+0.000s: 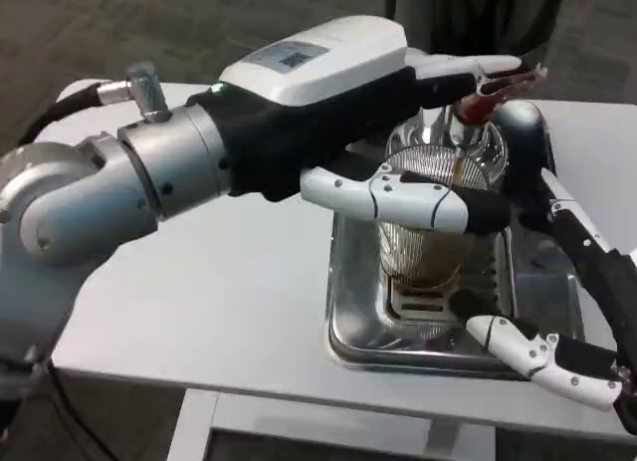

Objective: Grasp the cup under the faucet to collect the drink, then remove the cup.

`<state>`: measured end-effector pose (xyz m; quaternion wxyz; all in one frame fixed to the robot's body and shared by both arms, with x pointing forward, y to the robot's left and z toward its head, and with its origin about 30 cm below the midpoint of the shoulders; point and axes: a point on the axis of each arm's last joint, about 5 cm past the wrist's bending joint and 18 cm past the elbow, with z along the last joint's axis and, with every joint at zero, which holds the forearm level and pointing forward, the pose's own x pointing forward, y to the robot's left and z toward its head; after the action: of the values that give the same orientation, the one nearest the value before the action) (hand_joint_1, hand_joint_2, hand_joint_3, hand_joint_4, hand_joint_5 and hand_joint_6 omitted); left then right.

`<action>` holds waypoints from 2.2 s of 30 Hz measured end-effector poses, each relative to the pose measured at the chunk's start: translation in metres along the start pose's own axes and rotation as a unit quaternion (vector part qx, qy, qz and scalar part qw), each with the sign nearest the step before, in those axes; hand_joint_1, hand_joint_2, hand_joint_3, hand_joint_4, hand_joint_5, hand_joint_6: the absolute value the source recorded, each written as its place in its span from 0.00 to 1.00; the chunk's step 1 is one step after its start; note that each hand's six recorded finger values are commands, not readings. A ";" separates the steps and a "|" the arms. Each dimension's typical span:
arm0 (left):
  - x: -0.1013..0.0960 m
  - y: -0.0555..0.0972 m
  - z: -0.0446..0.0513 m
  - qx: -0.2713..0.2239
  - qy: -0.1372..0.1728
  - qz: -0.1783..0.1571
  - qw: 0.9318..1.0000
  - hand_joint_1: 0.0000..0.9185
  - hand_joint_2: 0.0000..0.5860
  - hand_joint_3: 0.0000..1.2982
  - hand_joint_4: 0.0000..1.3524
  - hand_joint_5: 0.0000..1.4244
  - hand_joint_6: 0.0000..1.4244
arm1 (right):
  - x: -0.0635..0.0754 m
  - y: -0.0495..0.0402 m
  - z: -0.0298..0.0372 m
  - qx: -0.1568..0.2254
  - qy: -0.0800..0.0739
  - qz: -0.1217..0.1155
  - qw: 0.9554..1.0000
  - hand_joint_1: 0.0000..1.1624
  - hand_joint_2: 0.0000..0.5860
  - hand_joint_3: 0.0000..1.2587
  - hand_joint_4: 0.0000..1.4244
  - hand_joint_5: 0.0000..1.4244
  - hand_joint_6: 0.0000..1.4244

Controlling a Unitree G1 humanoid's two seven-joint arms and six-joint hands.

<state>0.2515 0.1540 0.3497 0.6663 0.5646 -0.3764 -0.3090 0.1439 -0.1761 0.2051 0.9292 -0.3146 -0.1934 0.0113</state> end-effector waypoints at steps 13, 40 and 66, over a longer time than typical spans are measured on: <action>0.000 0.000 0.0007 0.005 0.001 -0.002 1.000 0.00 0.16 0.09 0.02 0.10 0.08 | 0.002 0.0044 0.0024 0.004 -0.004 -0.007 1.000 0.54 0.45 0.04 0.03 0.09 0.16; 0.000 0.001 0.0008 0.005 0.000 -0.003 1.000 0.00 0.16 0.09 0.02 0.10 0.08 | 0.011 0.0192 -0.0052 0.023 0.029 -0.017 0.999 0.52 0.46 0.04 0.02 0.09 0.15; 0.000 0.001 -0.0001 -0.001 0.000 0.001 1.000 0.00 0.15 0.09 0.02 0.10 0.09 | 0.030 0.0244 -0.0038 0.038 0.012 -0.030 0.999 0.51 0.46 0.04 0.04 0.09 0.16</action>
<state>0.2515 0.1542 0.3509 0.6673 0.5633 -0.3770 -0.3086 0.1750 -0.1544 0.1984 0.9428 -0.2729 -0.1910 -0.0134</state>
